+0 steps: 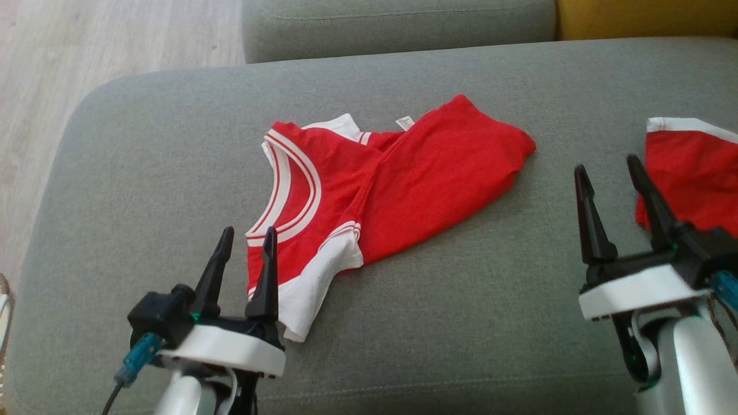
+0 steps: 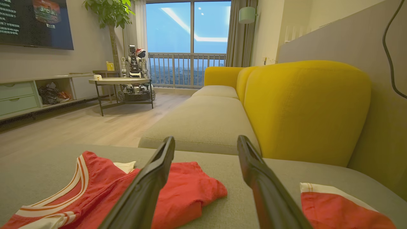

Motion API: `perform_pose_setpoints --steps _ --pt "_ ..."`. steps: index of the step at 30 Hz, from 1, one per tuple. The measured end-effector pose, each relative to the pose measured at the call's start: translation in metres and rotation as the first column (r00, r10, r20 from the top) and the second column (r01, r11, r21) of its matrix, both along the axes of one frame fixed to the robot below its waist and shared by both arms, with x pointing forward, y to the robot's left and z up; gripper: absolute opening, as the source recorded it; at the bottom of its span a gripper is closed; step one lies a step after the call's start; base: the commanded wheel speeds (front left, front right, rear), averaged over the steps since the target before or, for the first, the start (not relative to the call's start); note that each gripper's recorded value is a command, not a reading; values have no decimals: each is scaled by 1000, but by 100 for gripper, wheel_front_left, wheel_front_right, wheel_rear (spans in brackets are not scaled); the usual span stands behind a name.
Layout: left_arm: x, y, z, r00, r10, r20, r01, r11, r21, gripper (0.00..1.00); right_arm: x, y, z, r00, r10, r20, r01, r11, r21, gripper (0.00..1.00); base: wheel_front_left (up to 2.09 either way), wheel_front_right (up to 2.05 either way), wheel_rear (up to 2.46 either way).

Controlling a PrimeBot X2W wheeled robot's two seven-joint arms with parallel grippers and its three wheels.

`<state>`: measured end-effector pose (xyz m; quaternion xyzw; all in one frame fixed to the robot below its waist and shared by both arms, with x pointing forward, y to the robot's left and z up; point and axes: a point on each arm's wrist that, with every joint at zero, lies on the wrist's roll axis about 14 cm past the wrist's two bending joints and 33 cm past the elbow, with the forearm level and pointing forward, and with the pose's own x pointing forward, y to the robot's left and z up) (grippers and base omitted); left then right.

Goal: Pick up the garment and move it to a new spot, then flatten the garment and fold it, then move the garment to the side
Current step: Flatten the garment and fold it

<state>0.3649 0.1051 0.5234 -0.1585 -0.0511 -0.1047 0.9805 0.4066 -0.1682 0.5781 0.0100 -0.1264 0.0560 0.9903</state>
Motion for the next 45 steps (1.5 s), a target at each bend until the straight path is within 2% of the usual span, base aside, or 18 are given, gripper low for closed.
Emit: perform_pose_setpoints --steps 7,12,19,24,28,36,45 --pt "-4 -6 -17 999 -27 -44 29 999 42 100 -4 -4 -3 1000 -15 -1 15 1000 14 100 0 0 0" --pt "-21 -18 -60 982 -91 -163 109 989 105 100 0 -1 -5 1000 -6 -3 6 1000 21 100 0 0 0" --pt "-50 -21 -97 944 -200 -262 266 932 247 100 7 3 -7 1000 6 -1 -6 999 32 100 0 0 0" --pt "-72 -24 -125 899 -256 -355 365 886 286 100 7 3 -12 1000 5 -13 -5 999 33 100 0 0 0" --pt "-82 -30 -141 868 -281 -409 412 868 278 100 5 2 -15 1000 2 -23 -1 999 33 100 0 0 0" --pt "-53 -36 -140 877 -274 -395 405 863 302 100 4 -6 -15 1000 -20 -24 21 999 31 100 0 0 0" --pt "-54 -39 -157 856 -255 -449 414 859 302 100 3 -13 -18 999 -37 -32 38 999 28 100 0 0 0"
